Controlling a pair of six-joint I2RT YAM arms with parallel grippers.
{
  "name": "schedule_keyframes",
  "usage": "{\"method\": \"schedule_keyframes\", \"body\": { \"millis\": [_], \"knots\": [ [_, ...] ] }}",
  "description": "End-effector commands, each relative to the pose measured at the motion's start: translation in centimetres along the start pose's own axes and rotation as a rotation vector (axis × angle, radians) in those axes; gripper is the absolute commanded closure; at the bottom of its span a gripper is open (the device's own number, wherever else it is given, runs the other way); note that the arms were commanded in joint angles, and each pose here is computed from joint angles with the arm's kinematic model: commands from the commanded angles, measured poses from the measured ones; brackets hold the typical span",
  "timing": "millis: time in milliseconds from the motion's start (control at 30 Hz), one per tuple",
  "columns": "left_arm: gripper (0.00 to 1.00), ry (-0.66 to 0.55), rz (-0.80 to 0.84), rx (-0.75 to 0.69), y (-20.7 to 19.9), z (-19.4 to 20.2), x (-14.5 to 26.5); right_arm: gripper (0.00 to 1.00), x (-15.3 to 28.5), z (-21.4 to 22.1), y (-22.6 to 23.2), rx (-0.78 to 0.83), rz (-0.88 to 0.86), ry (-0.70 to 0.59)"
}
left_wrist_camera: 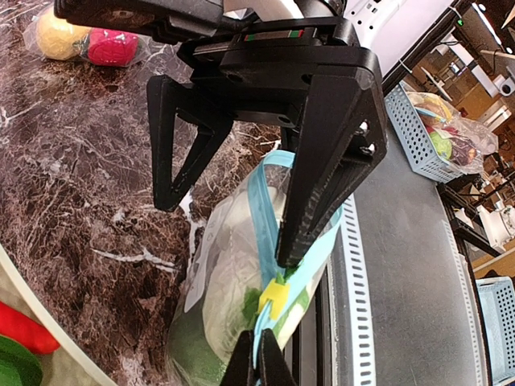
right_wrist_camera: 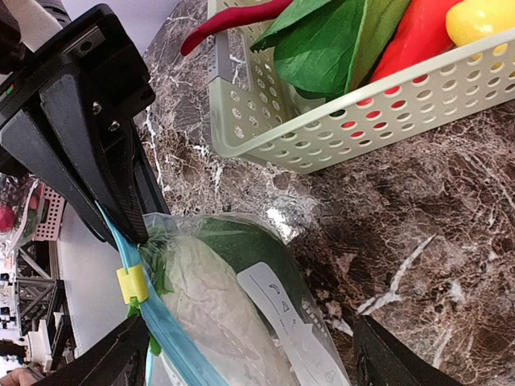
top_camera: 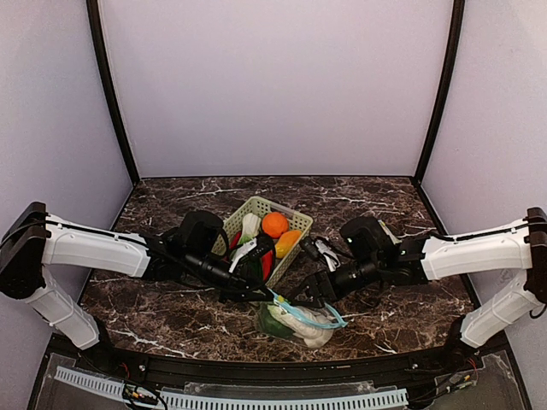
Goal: Place the food in the zip-top bag and seal the zipper
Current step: Adjust the fake vegetable in the zipper food storage bag.
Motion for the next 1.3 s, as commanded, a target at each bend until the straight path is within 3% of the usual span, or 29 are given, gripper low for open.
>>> {"method": "schedule_keyframes", "body": {
  "millis": [0, 333, 667, 1267],
  "knots": [
    [0.99, -0.006, 0.009, -0.026, -0.6, -0.2, 0.4, 0.14, -0.9, 1.0, 0.1, 0.014, -0.022, 0.033],
    [0.99, -0.010, 0.009, -0.033, -0.7, -0.3, 0.5, 0.16, -1.8, 2.8, -1.9, -0.027, 0.060, 0.078],
    [0.99, -0.007, 0.002, -0.041, -0.7, -0.3, 0.7, 0.15, -0.3, 2.8, -3.3, -0.096, 0.107, 0.017],
    [0.99, -0.007, -0.008, -0.044, -0.7, -0.3, 0.8, 0.13, 2.7, 1.5, -1.0, -0.104, -0.015, -0.086]
  ]
}}
Point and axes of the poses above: each gripper's point midway between its finger pads, its own x axis back along the fingers, its own y axis along the line the jaws close on, z = x × y, the point moved 4 cm from there along x, back along the fingers, and after that the axes turned 3 degrees about -x, right-handed, at the moved point
